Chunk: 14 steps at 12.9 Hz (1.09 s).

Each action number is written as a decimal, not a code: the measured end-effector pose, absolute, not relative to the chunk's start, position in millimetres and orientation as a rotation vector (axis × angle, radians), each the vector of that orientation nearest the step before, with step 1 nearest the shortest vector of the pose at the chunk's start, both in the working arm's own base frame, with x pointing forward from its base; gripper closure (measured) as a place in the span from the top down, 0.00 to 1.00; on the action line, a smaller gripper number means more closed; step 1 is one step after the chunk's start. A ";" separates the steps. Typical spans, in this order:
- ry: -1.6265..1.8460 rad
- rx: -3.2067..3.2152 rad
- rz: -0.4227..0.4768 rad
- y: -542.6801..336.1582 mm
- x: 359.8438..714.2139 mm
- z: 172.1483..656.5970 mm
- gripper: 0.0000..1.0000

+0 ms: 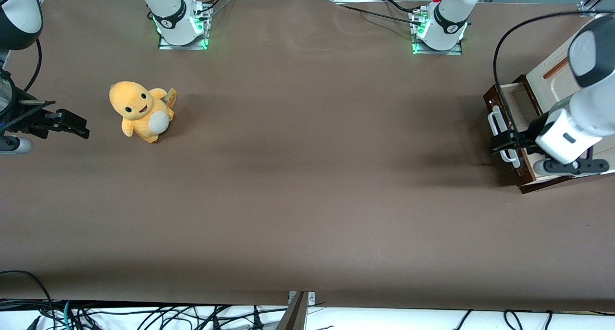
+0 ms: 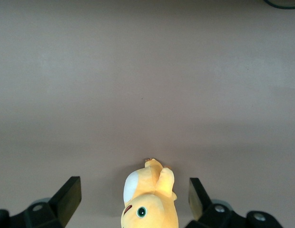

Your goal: Open lower drawer with left arm only

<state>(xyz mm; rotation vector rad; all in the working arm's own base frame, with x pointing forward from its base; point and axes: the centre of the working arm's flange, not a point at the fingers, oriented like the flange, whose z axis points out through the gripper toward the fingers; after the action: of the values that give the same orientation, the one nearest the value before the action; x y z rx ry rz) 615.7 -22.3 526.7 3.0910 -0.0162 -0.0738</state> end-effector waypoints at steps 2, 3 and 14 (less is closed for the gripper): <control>-0.104 3.088 -0.077 -21.3 604.4 544.7 1.00; -0.123 3.089 -0.079 -20.8 600.5 550.7 1.00; -0.164 3.133 -0.121 -14.8 595.2 550.0 1.00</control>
<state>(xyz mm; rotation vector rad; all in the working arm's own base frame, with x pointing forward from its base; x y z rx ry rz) 595.2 -14.8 550.0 3.1330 -0.1641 -0.1214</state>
